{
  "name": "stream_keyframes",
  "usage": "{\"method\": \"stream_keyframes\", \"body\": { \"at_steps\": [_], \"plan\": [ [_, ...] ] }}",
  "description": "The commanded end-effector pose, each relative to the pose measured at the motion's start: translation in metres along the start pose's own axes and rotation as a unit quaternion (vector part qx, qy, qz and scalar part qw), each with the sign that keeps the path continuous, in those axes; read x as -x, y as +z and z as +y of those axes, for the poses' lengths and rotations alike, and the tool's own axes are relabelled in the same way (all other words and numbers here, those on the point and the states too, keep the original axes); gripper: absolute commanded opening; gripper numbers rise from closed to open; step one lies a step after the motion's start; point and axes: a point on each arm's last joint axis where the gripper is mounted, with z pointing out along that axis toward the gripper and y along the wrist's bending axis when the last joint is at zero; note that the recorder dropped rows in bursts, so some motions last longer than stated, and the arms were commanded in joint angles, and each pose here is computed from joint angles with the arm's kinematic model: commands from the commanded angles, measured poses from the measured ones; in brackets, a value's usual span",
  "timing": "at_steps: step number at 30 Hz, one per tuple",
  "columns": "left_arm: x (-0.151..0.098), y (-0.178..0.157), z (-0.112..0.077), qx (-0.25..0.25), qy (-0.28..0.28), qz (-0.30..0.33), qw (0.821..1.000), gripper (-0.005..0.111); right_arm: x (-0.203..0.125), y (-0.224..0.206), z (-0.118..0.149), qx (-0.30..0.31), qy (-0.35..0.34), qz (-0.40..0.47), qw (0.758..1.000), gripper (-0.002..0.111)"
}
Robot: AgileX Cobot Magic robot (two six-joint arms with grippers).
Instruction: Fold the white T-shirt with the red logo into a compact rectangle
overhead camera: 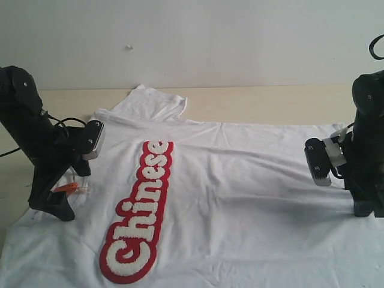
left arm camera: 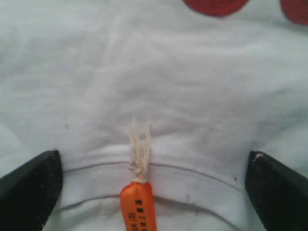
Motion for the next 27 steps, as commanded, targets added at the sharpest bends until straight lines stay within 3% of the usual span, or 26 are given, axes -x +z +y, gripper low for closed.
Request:
{"method": "stream_keyframes", "body": {
  "at_steps": [1, 3, 12, 14, 16, 17, 18, 19, 24, 27],
  "plan": [
    [-0.002, 0.005, 0.002, -0.002, -0.006, -0.002, 1.000, 0.100, 0.004, 0.025, -0.004, -0.015, -0.008, -0.003, 1.000, 0.016],
    [-0.002, 0.005, 0.002, -0.002, -0.006, -0.002, 1.000, 0.100, 0.005, 0.025, -0.005, -0.021, 0.005, -0.008, 1.000, 0.000],
    [-0.009, 0.029, 0.005, -0.010, -0.022, 0.011, 1.000, 0.099, 0.006, 0.024, -0.006, -0.026, 0.013, -0.010, 1.000, 0.000],
    [-0.010, 0.033, 0.004, -0.016, -0.029, 0.014, 0.999, 0.094, 0.006, 0.024, -0.006, -0.028, 0.013, -0.011, 0.999, 0.000],
    [-0.012, 0.038, 0.004, -0.021, -0.030, 0.019, 0.999, 0.079, 0.006, 0.024, -0.006, -0.029, 0.013, -0.012, 0.999, 0.000],
    [-0.013, 0.039, 0.005, -0.019, -0.029, 0.021, 0.999, 0.053, 0.006, 0.024, -0.007, -0.030, 0.017, -0.012, 0.999, 0.000],
    [-0.013, 0.041, 0.004, -0.021, -0.029, 0.022, 0.999, 0.036, 0.006, 0.024, -0.007, -0.031, 0.017, -0.013, 0.999, 0.000],
    [-0.014, 0.042, 0.005, -0.021, -0.029, 0.022, 0.999, 0.003, 0.006, 0.024, -0.007, -0.031, 0.017, -0.013, 0.999, 0.000],
    [-0.013, 0.035, -0.001, -0.047, -0.020, 0.029, 0.998, 0.003, 0.004, 0.008, -0.009, -0.055, 0.020, -0.019, 0.998, 0.000],
    [-0.006, -0.002, -0.003, -0.018, -0.012, 0.021, 1.000, 0.003, -0.001, -0.045, -0.015, -0.128, 0.050, -0.054, 0.989, 0.000]
  ]
}}
